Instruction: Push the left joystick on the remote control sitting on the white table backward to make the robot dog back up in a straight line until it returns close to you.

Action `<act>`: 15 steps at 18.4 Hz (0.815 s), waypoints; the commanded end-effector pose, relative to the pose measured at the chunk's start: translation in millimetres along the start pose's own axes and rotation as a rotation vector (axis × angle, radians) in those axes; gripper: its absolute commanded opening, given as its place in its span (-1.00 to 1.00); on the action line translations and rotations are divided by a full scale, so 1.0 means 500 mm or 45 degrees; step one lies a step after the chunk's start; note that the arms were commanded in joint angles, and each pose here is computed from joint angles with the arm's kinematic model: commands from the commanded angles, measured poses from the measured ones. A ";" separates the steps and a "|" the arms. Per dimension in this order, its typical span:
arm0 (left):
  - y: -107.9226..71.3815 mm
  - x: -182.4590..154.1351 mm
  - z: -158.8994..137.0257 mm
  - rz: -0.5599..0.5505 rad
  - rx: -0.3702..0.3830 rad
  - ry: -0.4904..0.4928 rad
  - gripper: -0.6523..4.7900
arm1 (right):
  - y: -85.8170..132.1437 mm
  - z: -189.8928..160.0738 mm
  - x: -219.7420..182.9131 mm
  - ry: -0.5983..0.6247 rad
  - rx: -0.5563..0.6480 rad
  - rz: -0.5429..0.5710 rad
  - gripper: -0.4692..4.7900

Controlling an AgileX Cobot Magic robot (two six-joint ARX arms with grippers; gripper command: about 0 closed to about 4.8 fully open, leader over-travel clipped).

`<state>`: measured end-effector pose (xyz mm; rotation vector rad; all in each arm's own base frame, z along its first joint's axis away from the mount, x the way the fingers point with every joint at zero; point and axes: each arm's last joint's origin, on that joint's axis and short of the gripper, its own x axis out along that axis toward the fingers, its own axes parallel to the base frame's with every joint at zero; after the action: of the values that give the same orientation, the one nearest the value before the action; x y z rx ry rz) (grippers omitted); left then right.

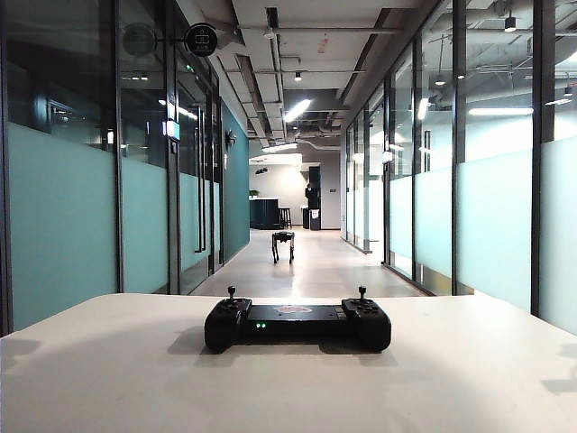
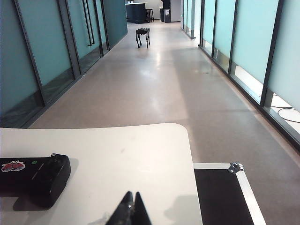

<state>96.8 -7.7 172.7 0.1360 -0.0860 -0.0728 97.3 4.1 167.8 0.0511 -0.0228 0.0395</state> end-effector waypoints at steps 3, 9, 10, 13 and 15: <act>0.001 0.000 0.004 0.003 -0.002 -0.022 -0.78 | 0.000 -0.002 0.001 -0.017 -0.036 0.001 -0.84; 0.003 -0.002 0.018 0.011 -0.103 -0.067 -0.78 | 0.001 0.024 -0.003 -0.098 -0.036 0.005 -0.84; 0.004 -0.003 0.025 0.017 -0.123 -0.076 -0.78 | 0.002 0.033 -0.005 -0.114 -0.036 0.005 -0.84; 0.009 -0.008 0.053 0.048 -0.126 -0.122 -0.78 | 0.004 0.069 -0.013 -0.178 -0.036 0.007 -0.84; 0.011 -0.007 0.063 0.049 -0.127 -0.122 -0.78 | 0.005 0.086 -0.017 -0.201 -0.036 0.014 -0.84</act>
<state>90.9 -6.5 200.6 0.0383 -0.1709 -0.0481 89.0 3.7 205.2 0.0284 -0.1629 0.0408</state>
